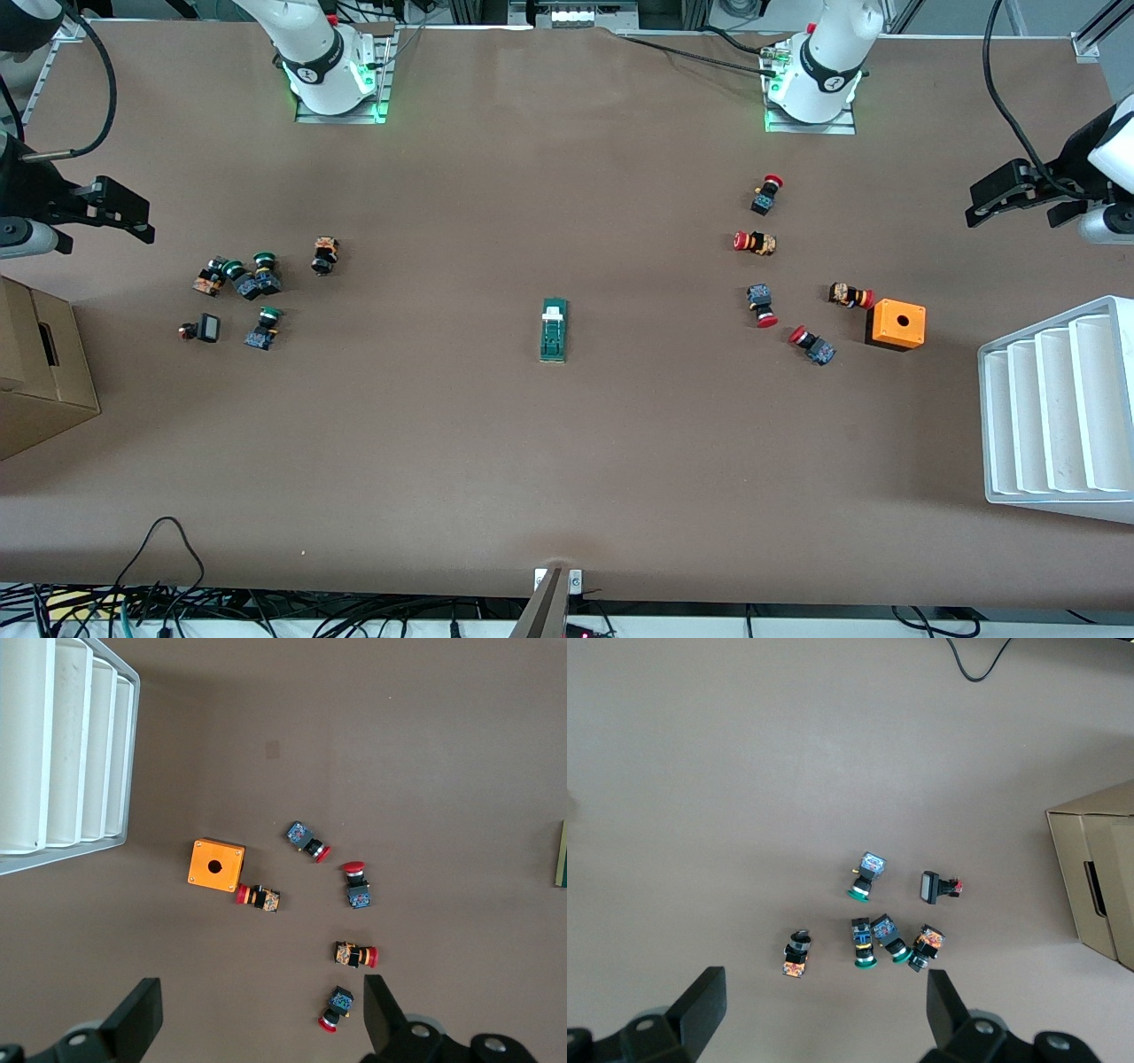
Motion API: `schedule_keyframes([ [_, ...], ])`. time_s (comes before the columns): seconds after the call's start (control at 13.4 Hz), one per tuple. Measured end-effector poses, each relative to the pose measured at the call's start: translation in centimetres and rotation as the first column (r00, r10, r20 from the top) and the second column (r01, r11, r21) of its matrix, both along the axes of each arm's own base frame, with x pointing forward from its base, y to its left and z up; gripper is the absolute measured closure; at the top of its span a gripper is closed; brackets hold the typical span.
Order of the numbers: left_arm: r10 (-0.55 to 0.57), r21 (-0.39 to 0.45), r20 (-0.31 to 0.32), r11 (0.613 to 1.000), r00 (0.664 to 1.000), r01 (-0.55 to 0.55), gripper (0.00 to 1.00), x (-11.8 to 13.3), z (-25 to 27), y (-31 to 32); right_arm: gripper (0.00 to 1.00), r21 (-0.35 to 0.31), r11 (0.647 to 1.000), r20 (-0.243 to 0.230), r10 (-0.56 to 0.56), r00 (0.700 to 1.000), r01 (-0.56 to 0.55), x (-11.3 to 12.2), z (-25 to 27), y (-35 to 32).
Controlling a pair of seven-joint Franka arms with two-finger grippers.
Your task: Close load switch with both arms
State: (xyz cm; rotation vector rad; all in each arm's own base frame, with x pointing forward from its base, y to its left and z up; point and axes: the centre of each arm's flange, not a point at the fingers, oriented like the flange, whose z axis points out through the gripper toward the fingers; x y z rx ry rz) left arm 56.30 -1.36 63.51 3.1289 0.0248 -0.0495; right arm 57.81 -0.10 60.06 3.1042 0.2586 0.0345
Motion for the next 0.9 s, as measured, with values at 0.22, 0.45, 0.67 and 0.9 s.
schedule_keyframes([
  [0.22, 0.0, 0.0, 0.002, 1.0, 1.0, 0.0, 0.0, 0.0, 0.0, 0.0, 0.0, 0.0, 1.0, 0.0, 0.001, 1.0, -0.001, 0.0, 0.0, 0.0],
  [0.45, 0.0, 0.0, 0.002, 1.0, 1.0, 0.0, 0.0, 0.0, 0.0, 0.0, 0.0, 0.0, 1.0, 0.0, 0.001, 1.0, -0.001, 0.0, 0.0, 0.0],
  [0.67, -0.006, 0.0, 0.002, 1.0, 1.0, 0.006, 0.0, 0.0, 0.0, -0.3, 0.0, 0.0, 1.0, 0.0, 0.001, 1.0, -0.001, 0.0, 0.0, 0.0],
  [0.9, -0.063, -0.004, 0.001, 0.998, 0.998, 0.063, 0.0, 0.1, -1.1, -4.2, 0.0, 0.0, 1.0, -0.001, 0.001, 1.0, -0.001, 0.0, 0.0, 0.0],
])
